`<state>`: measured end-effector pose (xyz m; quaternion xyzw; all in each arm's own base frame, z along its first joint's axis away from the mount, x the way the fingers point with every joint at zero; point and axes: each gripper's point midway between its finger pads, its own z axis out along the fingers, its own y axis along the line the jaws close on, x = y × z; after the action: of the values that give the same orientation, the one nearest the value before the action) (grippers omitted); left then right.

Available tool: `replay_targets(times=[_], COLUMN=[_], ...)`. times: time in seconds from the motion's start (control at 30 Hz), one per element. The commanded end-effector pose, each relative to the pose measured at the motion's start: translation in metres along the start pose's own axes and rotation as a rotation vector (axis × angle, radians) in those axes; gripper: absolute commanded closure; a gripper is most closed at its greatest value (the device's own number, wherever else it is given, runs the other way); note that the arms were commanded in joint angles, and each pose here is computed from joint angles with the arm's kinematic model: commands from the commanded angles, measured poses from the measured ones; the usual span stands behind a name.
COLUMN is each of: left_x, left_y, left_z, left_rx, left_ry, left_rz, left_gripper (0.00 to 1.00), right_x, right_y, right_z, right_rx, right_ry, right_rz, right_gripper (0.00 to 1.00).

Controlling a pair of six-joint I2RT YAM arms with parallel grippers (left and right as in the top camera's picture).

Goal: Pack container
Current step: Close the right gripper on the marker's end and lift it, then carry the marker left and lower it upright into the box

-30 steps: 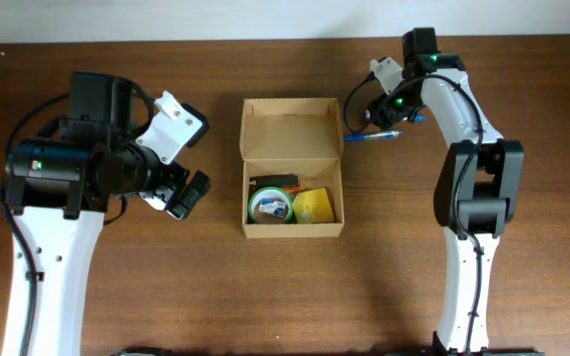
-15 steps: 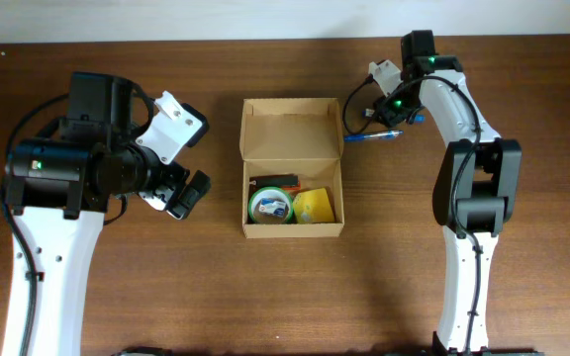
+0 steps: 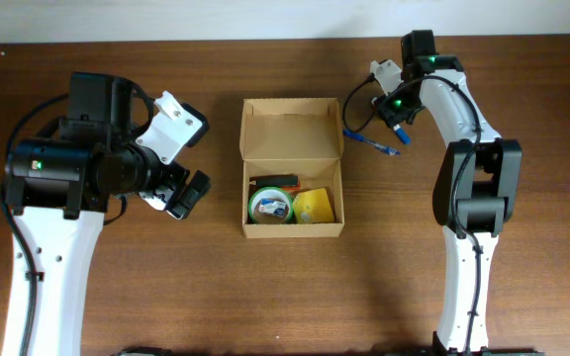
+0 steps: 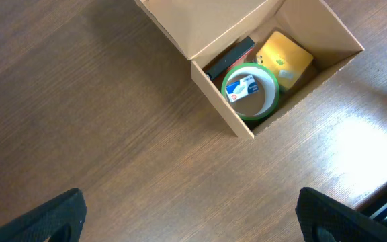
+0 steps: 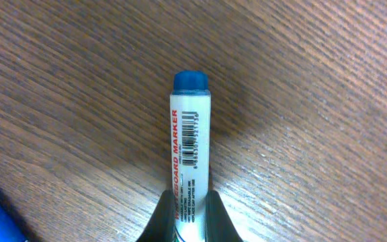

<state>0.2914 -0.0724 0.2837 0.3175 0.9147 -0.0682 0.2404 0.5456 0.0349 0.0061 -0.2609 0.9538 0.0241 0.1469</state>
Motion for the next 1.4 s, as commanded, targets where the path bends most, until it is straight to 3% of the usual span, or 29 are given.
replay_targets(times=[0.0, 0.27, 0.77, 1.1, 1.37], left_x=[-0.003, -0.003, -0.003, -0.003, -0.003], left_y=[0.0, 0.0, 0.0, 0.0, 0.0], left_z=[-0.005, -0.005, -0.005, -0.005, -0.005], left_rx=[-0.006, -0.006, -0.006, -0.007, -0.006], left_ry=[-0.018, -0.018, -0.018, -0.018, -0.018], left_rz=[0.016, 0.016, 0.016, 0.016, 0.016], left_gripper=[0.0, 0.0, 0.0, 0.0, 0.0], right_x=[0.0, -0.02, -0.055, -0.072, -0.056], right_y=[0.005, -0.001, 0.016, 0.075, 0.151], right_z=[0.006, -0.033, -0.189, -0.273, -0.257], right_rx=[-0.017, 0.015, 0.039, 0.041, -0.05], right_ry=[0.01, -0.067, -0.306, -0.441, -0.303], right_rz=[0.072, 0.202, 0.206, 0.042, -0.196], right_gripper=[0.96, 0.96, 0.96, 0.96, 0.96])
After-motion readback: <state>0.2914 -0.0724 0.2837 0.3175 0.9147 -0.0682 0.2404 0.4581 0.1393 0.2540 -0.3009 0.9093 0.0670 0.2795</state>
